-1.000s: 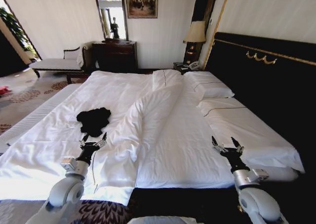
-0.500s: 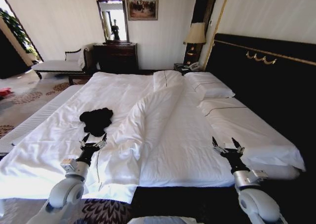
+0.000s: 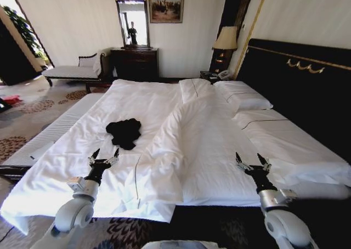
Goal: Fold the clothes on the bed.
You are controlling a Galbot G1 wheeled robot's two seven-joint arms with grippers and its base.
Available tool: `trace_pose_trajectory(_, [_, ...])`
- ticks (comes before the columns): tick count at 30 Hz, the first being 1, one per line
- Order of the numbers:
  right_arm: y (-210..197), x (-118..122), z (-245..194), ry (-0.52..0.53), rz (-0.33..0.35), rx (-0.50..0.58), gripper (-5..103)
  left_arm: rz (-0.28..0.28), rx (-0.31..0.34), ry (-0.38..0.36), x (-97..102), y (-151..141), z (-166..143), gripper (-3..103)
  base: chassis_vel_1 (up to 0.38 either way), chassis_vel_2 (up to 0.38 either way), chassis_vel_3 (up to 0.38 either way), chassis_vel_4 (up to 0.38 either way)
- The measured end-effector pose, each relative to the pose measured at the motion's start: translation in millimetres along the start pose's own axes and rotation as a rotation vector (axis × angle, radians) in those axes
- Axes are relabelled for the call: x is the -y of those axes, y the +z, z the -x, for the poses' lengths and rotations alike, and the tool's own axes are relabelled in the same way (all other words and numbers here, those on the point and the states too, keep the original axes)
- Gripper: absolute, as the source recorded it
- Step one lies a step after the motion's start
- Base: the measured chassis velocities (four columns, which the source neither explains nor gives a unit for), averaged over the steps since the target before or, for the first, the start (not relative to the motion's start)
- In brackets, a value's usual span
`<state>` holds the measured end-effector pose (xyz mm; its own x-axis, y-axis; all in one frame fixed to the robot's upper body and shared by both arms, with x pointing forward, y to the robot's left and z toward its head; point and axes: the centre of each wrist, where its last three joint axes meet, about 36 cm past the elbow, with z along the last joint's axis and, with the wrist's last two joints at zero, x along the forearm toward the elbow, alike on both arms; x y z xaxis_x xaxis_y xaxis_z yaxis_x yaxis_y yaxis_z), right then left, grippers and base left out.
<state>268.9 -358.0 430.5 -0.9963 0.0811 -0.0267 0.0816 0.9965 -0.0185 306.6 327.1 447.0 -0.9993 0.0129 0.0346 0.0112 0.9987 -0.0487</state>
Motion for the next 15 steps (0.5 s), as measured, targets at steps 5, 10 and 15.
trace_pose_trajectory(5, [1.0, -0.4, -1.3, 0.003, 0.004, -0.003, 100, 0.000, 0.001, 0.001, 0.3, -0.3, -0.1, 100, 0.156, 0.162, -0.147, -0.144])
trace_pose_trajectory(10, [1.2, -1.2, -2.4, 0.006, 0.008, -0.004, 100, -0.001, 0.001, 0.003, 0.9, -0.7, -0.7, 100, 0.141, 0.180, -0.148, -0.205])
trace_pose_trajectory(15, [1.0, -2.1, -2.8, 0.006, 0.011, -0.003, 100, -0.001, 0.003, 0.004, 1.3, -1.9, -2.0, 100, 0.201, 0.183, -0.198, -0.178])
